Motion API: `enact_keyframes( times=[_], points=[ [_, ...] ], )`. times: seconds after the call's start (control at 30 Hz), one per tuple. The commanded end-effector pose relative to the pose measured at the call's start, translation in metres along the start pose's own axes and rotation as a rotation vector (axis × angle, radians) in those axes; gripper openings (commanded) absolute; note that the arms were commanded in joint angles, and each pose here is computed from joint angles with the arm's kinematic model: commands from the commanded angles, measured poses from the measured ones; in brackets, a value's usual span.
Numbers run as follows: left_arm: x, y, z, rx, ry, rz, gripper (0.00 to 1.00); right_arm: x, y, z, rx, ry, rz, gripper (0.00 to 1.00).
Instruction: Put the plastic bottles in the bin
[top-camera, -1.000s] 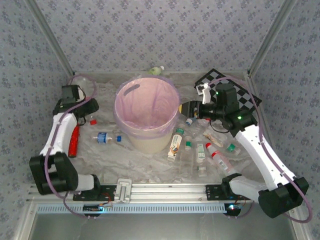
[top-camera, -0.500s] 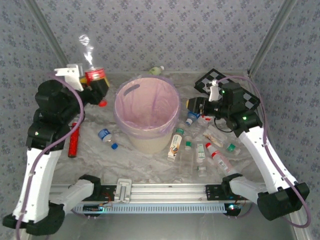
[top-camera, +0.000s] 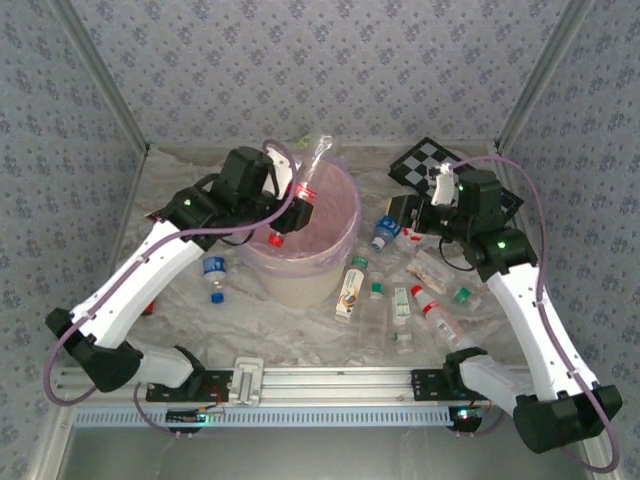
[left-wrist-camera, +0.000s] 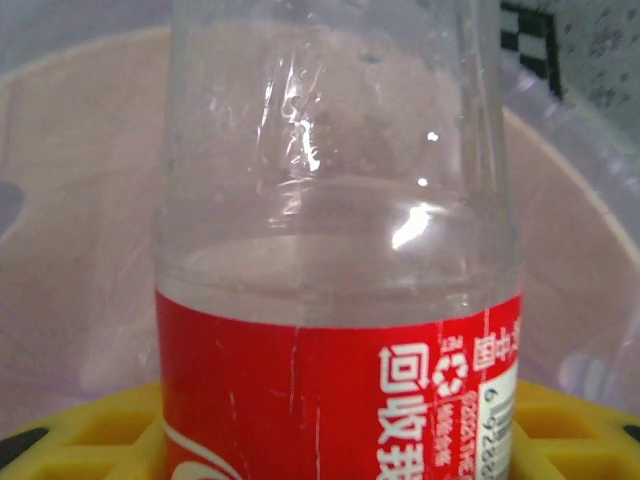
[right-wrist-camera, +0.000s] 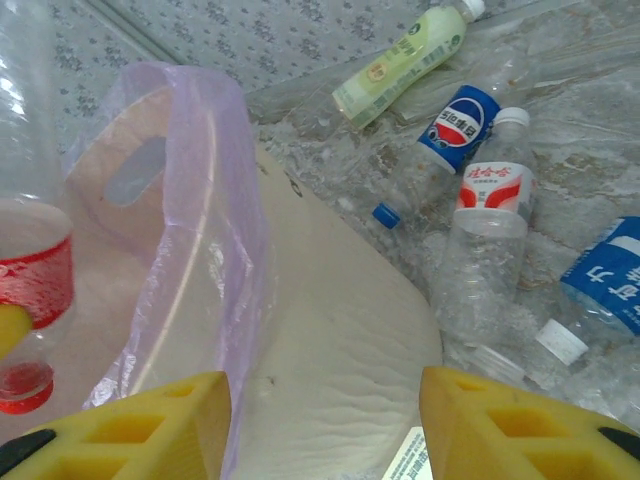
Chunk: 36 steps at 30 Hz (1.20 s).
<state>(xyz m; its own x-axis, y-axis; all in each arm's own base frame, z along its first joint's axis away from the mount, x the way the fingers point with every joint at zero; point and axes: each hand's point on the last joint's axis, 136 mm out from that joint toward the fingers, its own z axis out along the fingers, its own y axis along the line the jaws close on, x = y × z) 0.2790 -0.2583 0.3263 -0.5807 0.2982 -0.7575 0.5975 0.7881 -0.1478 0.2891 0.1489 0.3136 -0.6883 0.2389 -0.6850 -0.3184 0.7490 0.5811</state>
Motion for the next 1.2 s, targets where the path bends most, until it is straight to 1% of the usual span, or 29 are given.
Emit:
enact_keyframes(
  times=[0.0,0.13,0.17,0.2,0.3,0.33,0.47,0.6,0.67,0.9,1.03,1.17],
  points=[
    [0.009,0.005,-0.006,-0.025,-0.004,-0.003,0.10,0.005,-0.012,-0.004,0.041,0.004,0.004,0.54],
    [0.018,0.004,0.011,-0.009,0.005,-0.041,0.11,0.007,-0.015,-0.001,0.044,0.014,0.015,0.55],
    [0.021,0.003,0.015,-0.004,0.012,-0.051,0.12,0.007,-0.016,0.000,0.045,0.013,0.016,0.54],
    [0.024,0.003,0.019,-0.002,0.018,-0.056,0.15,0.007,-0.017,0.000,0.046,0.013,0.017,0.55],
    [0.029,0.004,0.027,-0.001,0.028,-0.063,0.30,0.009,-0.021,0.000,0.057,0.017,0.019,0.55],
    [0.030,0.004,0.030,-0.003,0.033,-0.066,0.32,0.010,-0.022,0.000,0.060,0.019,0.018,0.55],
    [0.028,0.003,0.033,0.001,0.031,-0.072,0.49,0.013,-0.026,0.000,0.067,0.025,0.023,0.55],
    [0.022,0.001,0.029,0.010,0.016,-0.076,0.60,0.015,-0.027,-0.001,0.068,0.025,0.026,0.56],
    [0.021,0.002,0.029,0.007,0.013,-0.073,0.67,0.015,-0.028,-0.001,0.067,0.027,0.029,0.56],
    [0.014,0.000,0.026,0.013,0.003,-0.072,0.74,0.016,-0.028,-0.001,0.062,0.036,0.034,0.57],
    [0.008,-0.003,0.021,0.024,-0.010,-0.065,0.80,0.018,-0.029,0.000,0.060,0.043,0.036,0.57],
    [-0.001,-0.001,0.005,0.007,-0.043,-0.048,0.81,0.017,-0.030,-0.001,0.063,0.043,0.030,0.57]
  ],
)
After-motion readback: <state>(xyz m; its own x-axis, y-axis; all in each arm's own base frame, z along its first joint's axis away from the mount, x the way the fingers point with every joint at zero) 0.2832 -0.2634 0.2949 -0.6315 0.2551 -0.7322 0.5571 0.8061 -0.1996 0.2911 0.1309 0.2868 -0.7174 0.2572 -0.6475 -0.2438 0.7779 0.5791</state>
